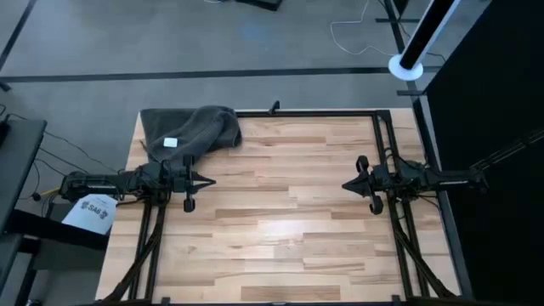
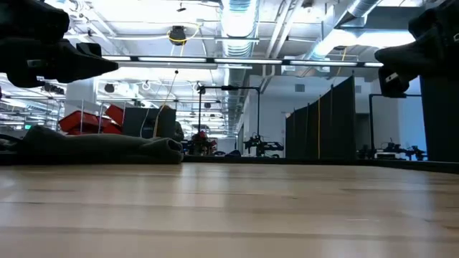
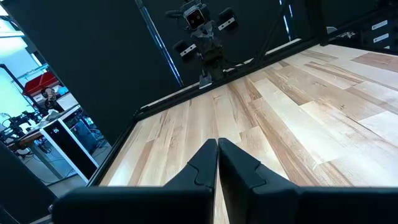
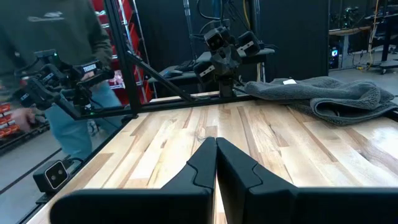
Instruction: Roll towel
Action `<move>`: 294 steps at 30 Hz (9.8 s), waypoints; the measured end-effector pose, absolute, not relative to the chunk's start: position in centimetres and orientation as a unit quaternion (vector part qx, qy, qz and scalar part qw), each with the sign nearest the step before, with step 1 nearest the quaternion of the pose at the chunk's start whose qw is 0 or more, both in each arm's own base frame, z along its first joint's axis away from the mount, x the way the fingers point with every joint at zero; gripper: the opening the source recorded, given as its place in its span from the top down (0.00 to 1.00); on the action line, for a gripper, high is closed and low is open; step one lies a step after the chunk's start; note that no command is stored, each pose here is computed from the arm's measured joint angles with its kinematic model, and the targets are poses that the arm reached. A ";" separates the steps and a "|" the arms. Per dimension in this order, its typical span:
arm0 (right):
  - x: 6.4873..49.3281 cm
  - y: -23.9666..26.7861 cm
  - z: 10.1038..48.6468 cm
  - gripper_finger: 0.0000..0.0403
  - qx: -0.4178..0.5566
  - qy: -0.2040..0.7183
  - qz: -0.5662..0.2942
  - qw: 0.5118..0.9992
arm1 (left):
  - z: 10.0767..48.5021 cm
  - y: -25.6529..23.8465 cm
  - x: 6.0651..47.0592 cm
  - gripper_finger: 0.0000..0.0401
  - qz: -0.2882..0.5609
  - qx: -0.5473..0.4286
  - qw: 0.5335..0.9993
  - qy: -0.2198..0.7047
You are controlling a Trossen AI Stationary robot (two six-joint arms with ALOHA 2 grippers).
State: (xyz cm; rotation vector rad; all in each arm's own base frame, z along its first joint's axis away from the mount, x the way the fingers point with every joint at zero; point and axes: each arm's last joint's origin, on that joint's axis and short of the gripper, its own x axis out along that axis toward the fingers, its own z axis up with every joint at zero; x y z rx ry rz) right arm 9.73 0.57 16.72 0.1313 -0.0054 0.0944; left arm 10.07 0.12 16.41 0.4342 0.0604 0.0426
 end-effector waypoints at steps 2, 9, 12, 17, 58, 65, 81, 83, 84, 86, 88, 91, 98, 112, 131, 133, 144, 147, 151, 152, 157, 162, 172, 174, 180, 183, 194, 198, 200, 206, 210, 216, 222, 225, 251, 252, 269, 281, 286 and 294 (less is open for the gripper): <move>9.7 0.6 16.7 1.00 0.066 -0.003 0.047 0.997 | 16.4 0.1 10.1 1.00 0.021 0.215 0.976 0.030; 9.7 0.6 16.7 1.00 0.066 -0.002 0.047 0.997 | 16.4 0.1 10.1 1.00 0.021 0.215 0.976 0.030; 9.7 0.6 16.7 1.00 0.066 -0.003 0.047 0.997 | 16.4 0.1 10.1 1.00 0.021 0.215 0.976 0.030; 9.7 0.6 16.7 1.00 0.066 -0.002 0.047 0.997 | 16.4 0.1 10.1 1.00 0.021 0.215 0.976 0.030; 9.7 0.6 16.7 1.00 -0.270 -0.021 0.051 0.961 | 16.5 0.1 10.1 1.00 0.022 0.235 0.971 0.027; 9.7 0.6 16.7 1.00 -0.271 -0.021 0.048 0.961 | 16.5 0.1 10.1 1.00 0.023 0.218 0.975 0.026; 9.8 -0.1 16.7 1.00 -0.258 -0.003 -0.014 0.966 | 16.5 0.1 10.1 1.00 0.024 0.169 0.985 0.023; 9.7 -0.2 16.9 1.00 -0.248 -0.013 -0.021 0.968 | 16.5 0.1 10.1 1.00 0.024 0.154 0.987 0.023; 9.7 -0.2 17.0 1.00 -0.246 -0.014 -0.022 0.969 | 16.5 0.1 10.1 1.00 0.024 0.146 0.989 0.023; 9.8 -0.2 16.9 1.00 -0.246 -0.009 -0.020 0.969 | 16.5 0.1 10.1 1.00 0.025 0.131 0.991 0.023; 9.8 -0.3 16.9 1.00 -0.268 -0.006 -0.038 0.963 | 16.5 0.1 10.1 1.00 0.025 0.116 0.993 0.022; 9.7 -0.4 17.5 1.00 -0.297 -0.032 -0.049 0.953 | 16.5 0.1 10.1 1.00 0.024 0.107 0.994 0.022; 8.2 0.5 22.0 1.00 -0.258 -0.302 0.006 0.918 | 16.5 0.1 10.1 1.00 0.024 0.105 0.994 0.021; 7.2 0.7 34.1 1.00 -0.213 -0.490 -0.016 0.845 | 17.8 0.1 10.0 1.00 0.030 0.065 0.996 -0.048; 27.9 -7.8 38.2 1.00 0.082 -0.314 -0.119 0.938 | 17.9 0.1 10.0 1.00 0.030 0.065 0.996 -0.050; 29.5 -8.1 37.8 1.00 0.110 -0.305 -0.109 0.940 | 17.9 0.1 10.0 1.00 0.030 0.065 0.996 -0.050; 37.6 -12.9 32.1 0.98 0.202 -0.064 -0.179 0.961 | 17.8 0.1 10.0 1.00 0.030 0.052 0.997 -0.048; 39.6 -13.8 29.9 0.92 0.186 0.005 -0.195 0.963 | 17.8 0.1 10.0 1.00 0.029 0.032 0.998 -0.048; 42.1 -14.4 26.6 0.80 0.174 0.072 -0.186 0.964 | 17.8 0.1 10.0 1.00 0.027 0.008 0.998 -0.050; 42.7 -14.5 25.5 0.77 0.176 0.088 -0.187 0.962 | 17.8 0.1 10.0 1.00 0.027 0.002 0.998 -0.050; 45.7 -14.8 20.7 0.65 0.178 0.135 -0.186 0.957 | 17.8 0.1 10.0 1.00 0.026 -0.030 0.998 -0.051; 48.8 -14.2 16.7 0.54 0.166 0.164 -0.174 0.957 | 17.8 0.1 10.0 1.00 0.024 -0.056 0.997 -0.051; 52.6 -12.7 13.3 0.44 0.048 0.262 -0.224 0.937 | 17.9 0.1 10.0 1.00 0.023 -0.070 0.996 -0.052; 53.1 -13.0 12.9 0.45 0.051 0.274 -0.230 0.933 | 17.9 0.1 10.0 1.00 0.023 -0.070 0.996 -0.052; 53.7 -13.8 11.5 0.60 0.053 0.298 -0.277 0.912 | 17.9 0.1 10.0 1.00 0.023 -0.077 0.995 -0.052; 53.6 -14.2 12.0 0.80 0.084 0.284 -0.291 0.910 | 17.9 0.1 10.0 1.00 0.022 -0.090 0.994 -0.053; 50.6 -11.1 22.2 1.00 0.089 0.322 -0.281 0.900 | 18.1 0.1 10.0 1.00 0.014 -0.187 0.980 -0.069; 47.0 -8.5 26.3 1.00 0.060 0.410 -0.277 0.867 | 18.3 0.1 10.0 1.00 0.011 -0.211 0.974 -0.077; 45.2 -6.9 27.6 1.00 0.045 0.462 -0.265 0.845 | 18.3 0.1 10.0 1.00 0.009 -0.229 0.970 -0.079; 40.2 -1.8 28.8 1.00 0.026 0.595 -0.249 0.764 | 18.3 0.1 10.0 1.00 0.007 -0.255 0.964 -0.078; 38.8 2.5 26.2 1.00 0.026 0.645 -0.224 0.730 | 18.3 0.1 10.0 1.00 0.006 -0.279 0.957 -0.077; 36.0 10.0 20.5 1.00 0.056 0.706 -0.170 0.686 | 17.6 0.2 10.1 1.00 0.022 -0.280 0.959 -0.044; 32.7 14.2 16.6 0.99 0.054 0.718 -0.188 0.668 | 16.5 0.1 10.1 1.00 0.031 -0.313 0.949 0.016; 32.1 14.3 15.8 0.98 0.045 0.725 -0.192 0.659 | 16.3 0.1 10.2 1.00 0.024 -0.324 0.945 0.025; 25.6 13.4 20.0 0.79 0.167 0.620 -0.183 0.745 | 16.2 0.1 10.3 1.00 0.043 -0.555 0.831 0.022; 25.1 13.1 20.6 0.78 0.172 0.615 -0.183 0.748 | 16.1 0.1 10.3 1.00 0.044 -0.554 0.831 0.024; 23.0 8.4 22.9 0.52 0.208 0.566 -0.172 0.779 | 15.4 0.5 10.9 1.00 0.117 -0.504 0.855 0.036; 26.5 -0.3 23.5 0.52 0.195 0.483 -0.193 0.832 | 14.3 0.5 12.5 1.00 0.194 -0.426 0.860 0.204; 27.7 -5.0 22.3 0.52 0.204 0.469 -0.220 0.831 | 13.6 0.5 13.4 0.99 0.206 -0.409 0.854 0.248; 28.8 -8.3 18.9 0.52 0.218 0.508 -0.199 0.809 | 15.0 0.5 16.1 0.77 0.193 -0.336 0.873 0.296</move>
